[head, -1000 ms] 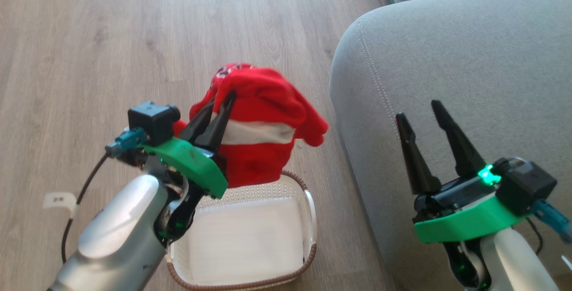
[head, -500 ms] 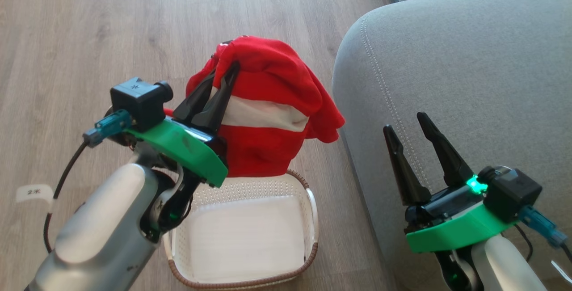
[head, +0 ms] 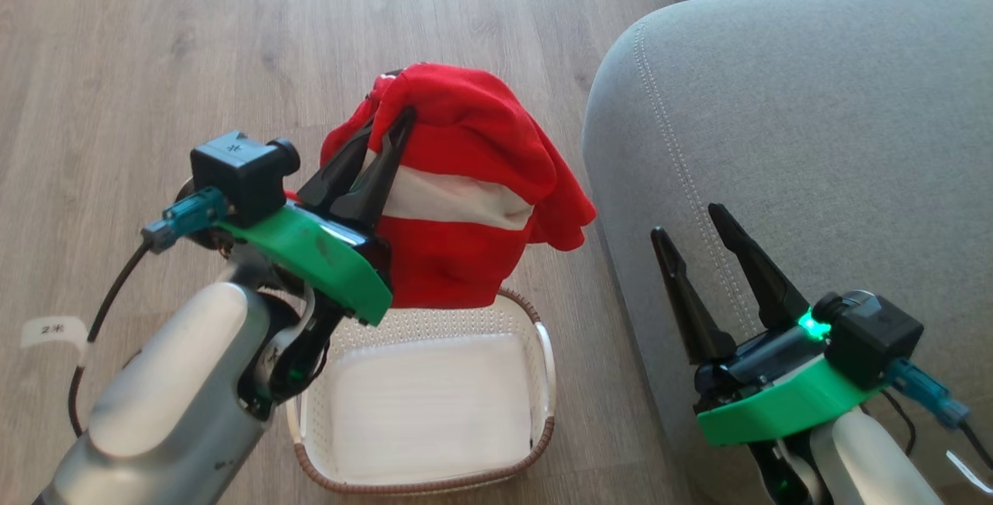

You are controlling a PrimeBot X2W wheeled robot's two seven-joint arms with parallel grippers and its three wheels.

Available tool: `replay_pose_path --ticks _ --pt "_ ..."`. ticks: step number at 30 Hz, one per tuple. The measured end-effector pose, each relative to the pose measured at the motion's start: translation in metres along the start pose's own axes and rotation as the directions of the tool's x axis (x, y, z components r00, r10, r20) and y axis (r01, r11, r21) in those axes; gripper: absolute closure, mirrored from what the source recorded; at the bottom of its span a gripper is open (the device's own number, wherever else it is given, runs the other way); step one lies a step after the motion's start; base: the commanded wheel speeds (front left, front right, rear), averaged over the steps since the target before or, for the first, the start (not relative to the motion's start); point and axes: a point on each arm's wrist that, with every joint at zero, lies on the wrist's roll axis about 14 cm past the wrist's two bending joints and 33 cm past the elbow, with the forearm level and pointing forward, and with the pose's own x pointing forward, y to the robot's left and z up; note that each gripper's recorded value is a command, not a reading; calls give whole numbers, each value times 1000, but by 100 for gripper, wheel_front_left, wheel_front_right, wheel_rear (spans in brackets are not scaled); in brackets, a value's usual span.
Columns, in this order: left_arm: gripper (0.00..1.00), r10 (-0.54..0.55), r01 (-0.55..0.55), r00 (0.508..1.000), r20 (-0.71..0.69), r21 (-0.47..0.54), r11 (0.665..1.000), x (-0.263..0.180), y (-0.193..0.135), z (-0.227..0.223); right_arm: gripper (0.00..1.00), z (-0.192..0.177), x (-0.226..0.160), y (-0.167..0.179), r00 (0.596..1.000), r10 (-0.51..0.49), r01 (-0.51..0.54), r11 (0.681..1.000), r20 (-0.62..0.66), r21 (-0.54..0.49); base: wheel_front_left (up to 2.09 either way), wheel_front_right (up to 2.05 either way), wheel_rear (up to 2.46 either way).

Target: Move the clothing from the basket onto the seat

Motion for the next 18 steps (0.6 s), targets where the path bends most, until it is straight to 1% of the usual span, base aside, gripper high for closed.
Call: replay_pose_path --ticks 5,10,13,18 --pt "100 4 -4 1000 -2 10 1000 1 3 -1 0 -4 4 1 1000 18 -18 1000 -15 -1 0 0 0" --pt "100 9 -9 1000 7 17 1000 2 7 2 0 1 17 7 998 59 -59 998 1 1 0 0 0" --pt "100 6 -6 1000 0 14 1000 1 8 -1 0 -1 28 14 995 104 -104 995 -6 12 0 0 0" --pt "100 -2 3 1000 -6 20 1000 0 8 -2 0 -8 48 19 983 177 -177 984 -51 2 0 0 0"
